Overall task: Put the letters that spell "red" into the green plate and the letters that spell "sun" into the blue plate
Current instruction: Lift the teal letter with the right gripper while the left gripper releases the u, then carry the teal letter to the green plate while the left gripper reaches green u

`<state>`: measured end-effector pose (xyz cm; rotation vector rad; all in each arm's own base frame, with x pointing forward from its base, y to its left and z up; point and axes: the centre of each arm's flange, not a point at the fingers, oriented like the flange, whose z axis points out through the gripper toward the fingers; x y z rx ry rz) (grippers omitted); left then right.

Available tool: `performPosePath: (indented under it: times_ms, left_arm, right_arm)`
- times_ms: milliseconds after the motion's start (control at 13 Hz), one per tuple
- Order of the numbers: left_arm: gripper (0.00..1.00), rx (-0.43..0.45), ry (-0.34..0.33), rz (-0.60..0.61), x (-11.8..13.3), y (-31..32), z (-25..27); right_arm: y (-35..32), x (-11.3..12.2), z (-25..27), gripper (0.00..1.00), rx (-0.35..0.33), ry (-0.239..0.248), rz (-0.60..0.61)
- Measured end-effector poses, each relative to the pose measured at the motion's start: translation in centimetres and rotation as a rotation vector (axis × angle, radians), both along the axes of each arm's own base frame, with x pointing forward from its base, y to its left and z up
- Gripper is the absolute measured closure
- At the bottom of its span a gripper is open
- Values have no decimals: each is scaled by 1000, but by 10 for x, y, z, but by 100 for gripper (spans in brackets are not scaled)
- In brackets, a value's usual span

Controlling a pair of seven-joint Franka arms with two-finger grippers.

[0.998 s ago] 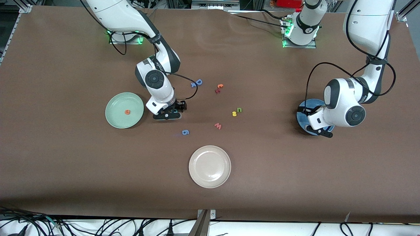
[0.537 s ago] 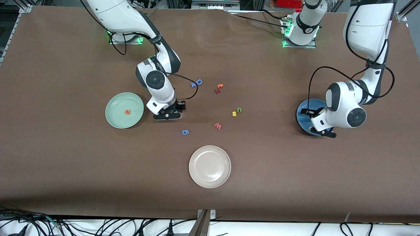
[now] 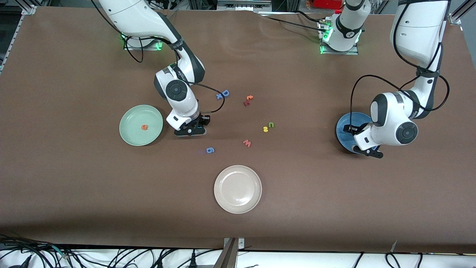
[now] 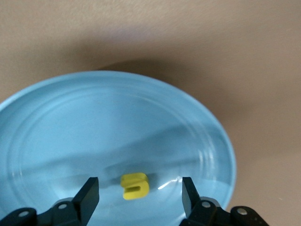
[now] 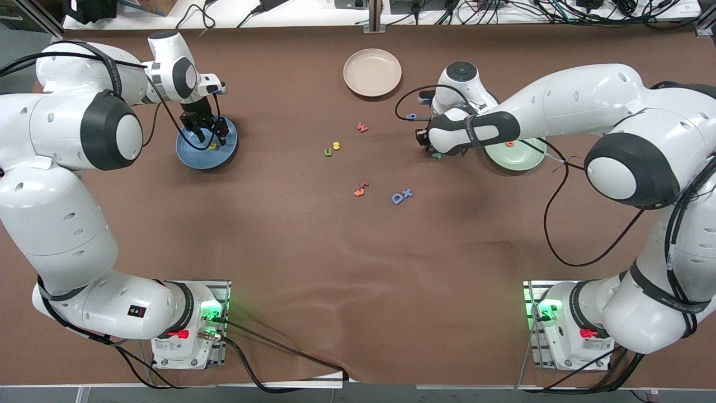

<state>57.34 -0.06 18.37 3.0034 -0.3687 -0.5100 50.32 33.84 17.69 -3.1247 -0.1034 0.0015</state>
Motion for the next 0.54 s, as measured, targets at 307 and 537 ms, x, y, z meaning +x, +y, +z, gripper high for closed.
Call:
performPosePath:
  times_ms: [307, 537]
  left_arm:
    - [19, -32, -28, -47, 12, -30, 55]
    - [15, -30, -64, -52, 12, -69, 81]
  right_arm:
    - [-3, 10, 13, 63, 1, -14, -9]
    - [-26, 26, 45, 63, -30, -9, -11]
